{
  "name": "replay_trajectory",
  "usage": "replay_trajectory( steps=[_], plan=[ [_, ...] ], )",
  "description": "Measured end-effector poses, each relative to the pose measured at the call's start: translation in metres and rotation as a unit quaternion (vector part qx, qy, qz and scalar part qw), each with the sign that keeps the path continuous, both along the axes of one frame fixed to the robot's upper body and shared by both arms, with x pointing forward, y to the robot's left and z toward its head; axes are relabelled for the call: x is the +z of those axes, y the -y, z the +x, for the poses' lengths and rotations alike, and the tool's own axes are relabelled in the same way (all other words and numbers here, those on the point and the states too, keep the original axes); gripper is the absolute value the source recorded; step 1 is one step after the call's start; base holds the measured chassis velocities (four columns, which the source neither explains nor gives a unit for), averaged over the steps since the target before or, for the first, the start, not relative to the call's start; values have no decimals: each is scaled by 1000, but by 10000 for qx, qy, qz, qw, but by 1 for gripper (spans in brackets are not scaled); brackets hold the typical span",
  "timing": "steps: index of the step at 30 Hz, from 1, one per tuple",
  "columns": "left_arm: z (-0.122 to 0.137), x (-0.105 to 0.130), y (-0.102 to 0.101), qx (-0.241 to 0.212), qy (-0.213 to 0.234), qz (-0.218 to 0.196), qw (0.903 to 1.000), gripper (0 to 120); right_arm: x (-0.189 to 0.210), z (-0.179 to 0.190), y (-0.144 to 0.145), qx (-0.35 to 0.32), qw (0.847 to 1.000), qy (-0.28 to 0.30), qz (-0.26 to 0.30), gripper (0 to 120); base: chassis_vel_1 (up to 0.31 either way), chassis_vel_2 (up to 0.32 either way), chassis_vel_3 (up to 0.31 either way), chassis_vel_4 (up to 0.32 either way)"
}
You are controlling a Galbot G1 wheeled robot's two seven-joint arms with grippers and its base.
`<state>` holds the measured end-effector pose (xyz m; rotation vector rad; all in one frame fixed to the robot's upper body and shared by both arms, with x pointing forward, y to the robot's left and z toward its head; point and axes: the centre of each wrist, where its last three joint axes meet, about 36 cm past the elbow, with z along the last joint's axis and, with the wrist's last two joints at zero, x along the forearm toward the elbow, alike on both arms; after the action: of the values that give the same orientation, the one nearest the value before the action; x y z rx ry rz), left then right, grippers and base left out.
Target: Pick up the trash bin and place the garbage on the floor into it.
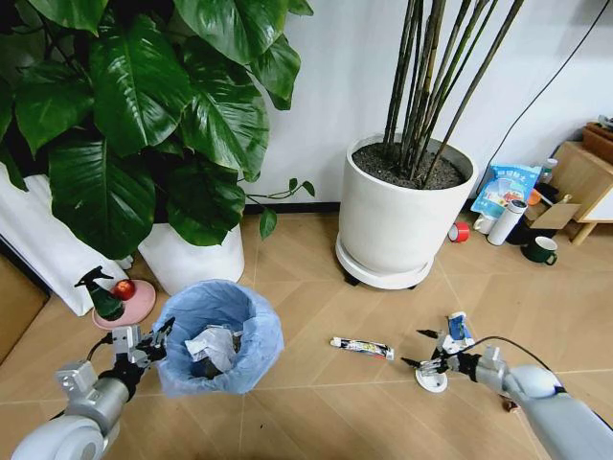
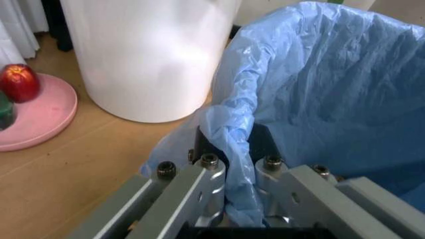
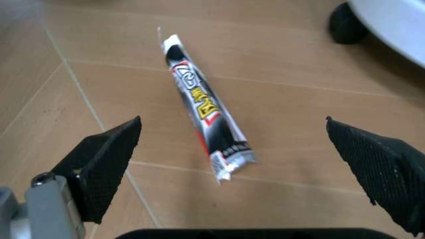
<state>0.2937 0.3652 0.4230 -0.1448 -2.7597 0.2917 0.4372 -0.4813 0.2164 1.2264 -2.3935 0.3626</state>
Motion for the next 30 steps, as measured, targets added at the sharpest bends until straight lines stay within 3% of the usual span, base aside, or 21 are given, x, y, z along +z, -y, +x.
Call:
replay_trajectory(
  steps=[15,30],
  plan=[
    [6,0,-5,142,70,-49,9999,0,5,67,-32,482,9980,-274,-298,100,0,0,0,0],
    [6,4,-4,159,143,-68,9997,0,-3,70,-47,895,9931,-652,-381,100,0,0,0,0]
  ],
)
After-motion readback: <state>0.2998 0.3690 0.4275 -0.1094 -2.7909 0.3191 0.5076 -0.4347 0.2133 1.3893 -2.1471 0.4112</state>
